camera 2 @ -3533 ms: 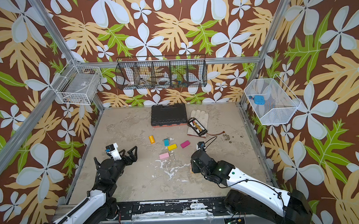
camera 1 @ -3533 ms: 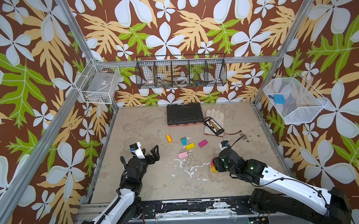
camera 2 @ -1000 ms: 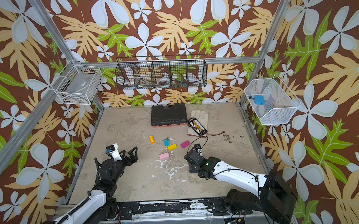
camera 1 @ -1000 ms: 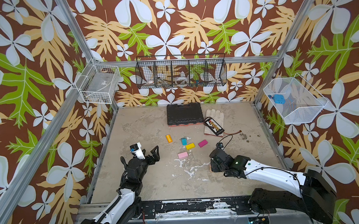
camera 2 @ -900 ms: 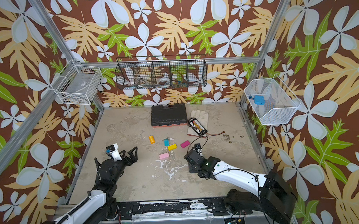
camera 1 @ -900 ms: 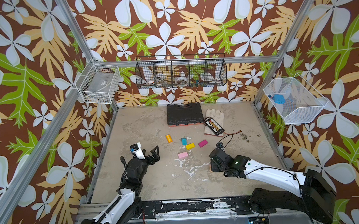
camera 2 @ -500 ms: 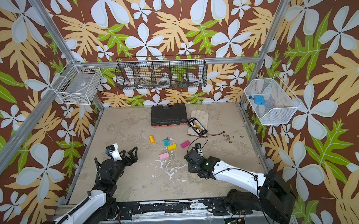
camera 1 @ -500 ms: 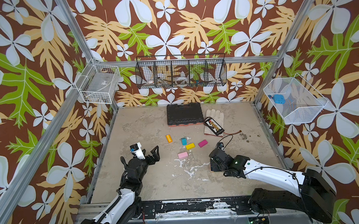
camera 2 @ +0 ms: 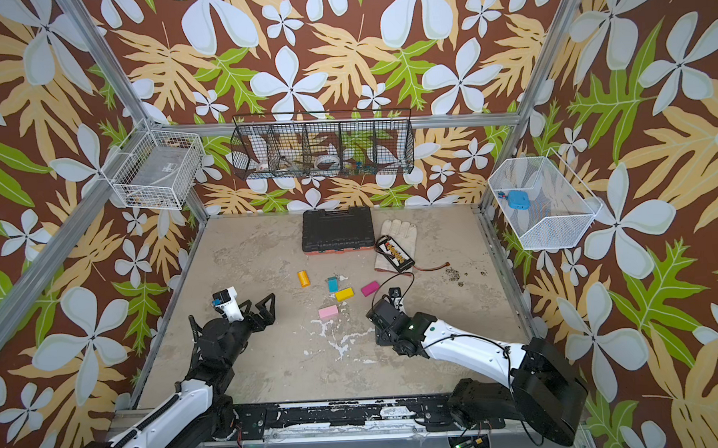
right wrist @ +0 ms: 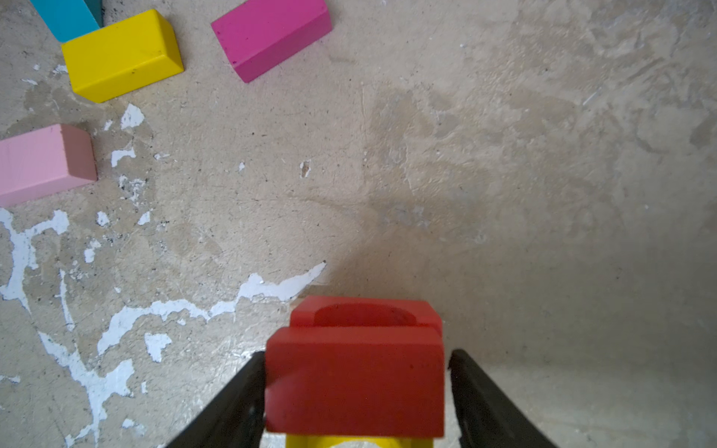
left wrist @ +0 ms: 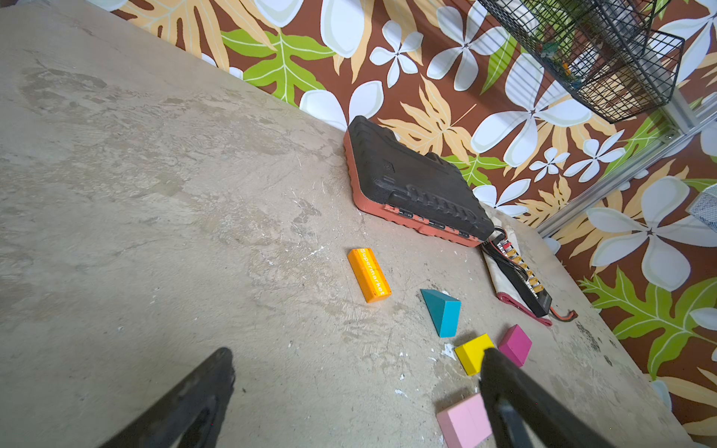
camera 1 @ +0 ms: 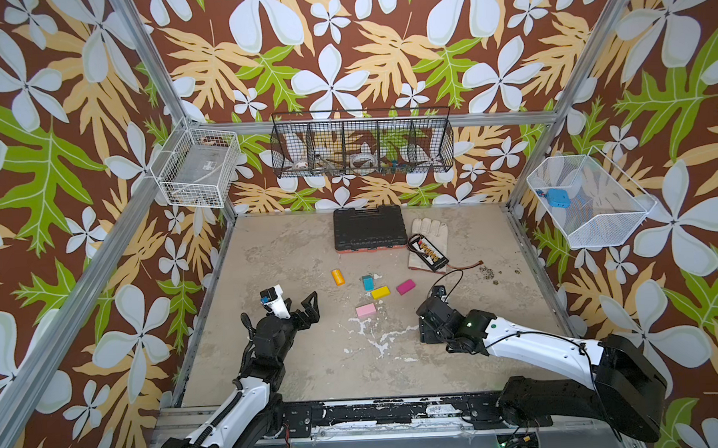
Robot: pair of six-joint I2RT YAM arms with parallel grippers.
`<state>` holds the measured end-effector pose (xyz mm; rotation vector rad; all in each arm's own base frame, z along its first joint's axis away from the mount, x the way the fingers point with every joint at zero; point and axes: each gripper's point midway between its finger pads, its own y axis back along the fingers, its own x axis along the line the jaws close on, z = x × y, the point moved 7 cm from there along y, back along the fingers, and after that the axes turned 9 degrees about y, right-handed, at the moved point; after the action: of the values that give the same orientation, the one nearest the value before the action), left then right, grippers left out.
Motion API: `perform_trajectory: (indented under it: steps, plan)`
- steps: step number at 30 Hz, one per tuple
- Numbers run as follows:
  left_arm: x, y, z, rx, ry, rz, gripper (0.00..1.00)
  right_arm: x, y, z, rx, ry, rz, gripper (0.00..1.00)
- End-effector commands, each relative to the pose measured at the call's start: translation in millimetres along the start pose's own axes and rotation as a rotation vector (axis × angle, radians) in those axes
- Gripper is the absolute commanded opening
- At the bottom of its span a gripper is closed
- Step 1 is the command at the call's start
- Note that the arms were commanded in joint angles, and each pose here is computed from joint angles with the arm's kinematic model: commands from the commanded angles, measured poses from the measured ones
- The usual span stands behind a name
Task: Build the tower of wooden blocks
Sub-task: 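Lower the red block onto the yellow arch and release it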
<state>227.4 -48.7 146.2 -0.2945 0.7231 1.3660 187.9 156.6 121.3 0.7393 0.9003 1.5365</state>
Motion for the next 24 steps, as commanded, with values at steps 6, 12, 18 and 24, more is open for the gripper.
perform_trajectory:
  steps: [6,12,18,24]
  plan:
    - [-4.5,-0.4,5.8,-0.026,-0.009,-0.021,1.00,0.5,0.1,3.7,-0.016,-0.005,-0.008,0.66]
    - [-4.6,-0.4,5.8,-0.026,-0.007,-0.022,1.00,-0.1,-0.1,3.1,-0.016,-0.006,-0.010,0.66]
    - [-4.4,-0.3,5.4,-0.025,-0.007,-0.022,1.00,0.0,1.1,5.8,-0.021,-0.005,-0.018,0.75]
    - [-4.3,-0.3,5.3,-0.024,-0.007,-0.022,1.00,-3.1,15.8,20.9,-0.066,0.015,-0.058,0.81]
